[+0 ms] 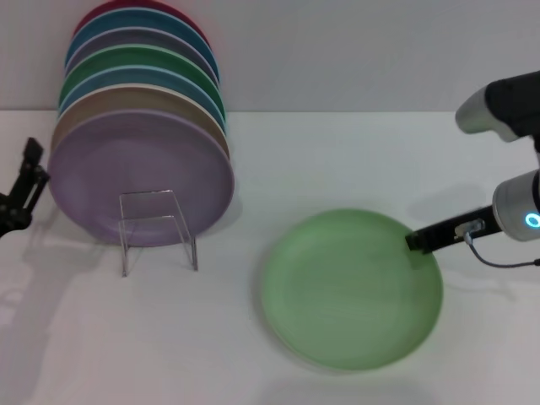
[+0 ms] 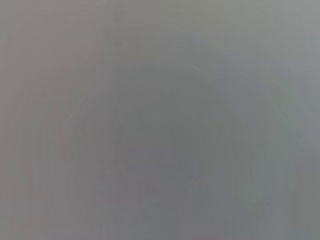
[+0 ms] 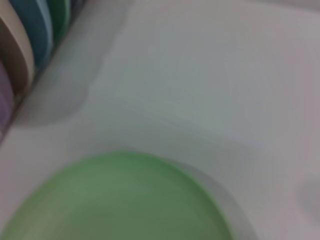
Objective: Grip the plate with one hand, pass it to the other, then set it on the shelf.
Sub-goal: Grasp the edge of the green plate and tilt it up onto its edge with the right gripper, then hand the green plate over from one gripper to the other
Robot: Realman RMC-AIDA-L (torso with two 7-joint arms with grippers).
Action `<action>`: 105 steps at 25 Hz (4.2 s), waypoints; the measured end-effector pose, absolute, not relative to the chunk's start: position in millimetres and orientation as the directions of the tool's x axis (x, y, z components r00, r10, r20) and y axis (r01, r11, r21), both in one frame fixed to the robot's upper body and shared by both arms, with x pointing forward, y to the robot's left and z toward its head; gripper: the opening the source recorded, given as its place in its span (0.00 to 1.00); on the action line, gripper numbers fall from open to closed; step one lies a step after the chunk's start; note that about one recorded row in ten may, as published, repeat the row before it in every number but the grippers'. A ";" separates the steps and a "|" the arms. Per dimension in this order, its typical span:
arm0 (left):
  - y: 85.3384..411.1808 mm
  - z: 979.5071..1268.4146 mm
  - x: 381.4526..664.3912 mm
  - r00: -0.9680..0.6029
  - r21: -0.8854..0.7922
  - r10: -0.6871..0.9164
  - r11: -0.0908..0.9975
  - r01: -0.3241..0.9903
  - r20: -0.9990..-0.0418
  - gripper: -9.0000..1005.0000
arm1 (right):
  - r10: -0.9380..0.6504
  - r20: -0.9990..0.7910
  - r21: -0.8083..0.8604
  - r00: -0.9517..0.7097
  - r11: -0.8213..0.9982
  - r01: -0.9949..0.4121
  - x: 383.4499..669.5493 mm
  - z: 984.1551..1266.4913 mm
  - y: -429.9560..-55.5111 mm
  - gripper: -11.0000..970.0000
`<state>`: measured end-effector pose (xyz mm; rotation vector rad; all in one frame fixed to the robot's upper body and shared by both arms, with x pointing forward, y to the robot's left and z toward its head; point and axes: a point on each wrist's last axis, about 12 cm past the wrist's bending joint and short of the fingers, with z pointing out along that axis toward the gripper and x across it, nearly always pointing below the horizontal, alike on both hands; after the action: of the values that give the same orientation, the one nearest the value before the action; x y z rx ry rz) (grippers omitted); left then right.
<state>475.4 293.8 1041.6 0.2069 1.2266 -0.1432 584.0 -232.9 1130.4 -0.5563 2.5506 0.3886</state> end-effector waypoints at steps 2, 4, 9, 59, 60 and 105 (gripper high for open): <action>290.6 1043.5 475.1 0.347 0.086 -0.003 0.967 0.241 -0.938 0.69 | -0.307 -0.542 0.168 -0.782 0.872 -0.459 582.7 1133.0 -233.6 0.04; 287.8 1045.7 475.1 0.363 0.090 -0.010 0.962 0.258 -0.932 0.69 | -0.299 -0.588 0.174 -0.751 0.860 -0.479 579.1 1139.4 -234.9 0.04; 263.0 1063.2 483.4 0.423 0.115 -0.083 0.899 0.422 -0.902 0.69 | -0.274 -0.698 0.150 -0.661 0.848 -0.509 566.6 1151.5 -246.3 0.03; 160.4 1191.7 567.2 -0.188 0.164 0.494 0.584 0.795 -0.849 0.65 | -0.374 -0.848 -0.061 -0.375 0.772 -0.632 548.6 1170.4 -236.8 0.09; 159.8 1190.8 567.4 -0.193 0.160 0.494 0.584 0.796 -0.848 0.65 | -0.375 -0.850 -0.064 -0.369 0.770 -0.635 548.1 1171.8 -235.5 0.09; 160.4 1192.4 568.8 -0.086 0.251 0.492 0.579 0.776 -0.866 0.08 | -0.166 -0.873 0.173 -0.459 0.774 -0.609 525.1 1167.2 -251.2 0.15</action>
<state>568.8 160.4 1192.4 1.0517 1.7396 -0.3316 525.1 -251.2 1167.2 -0.5810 2.0149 0.5881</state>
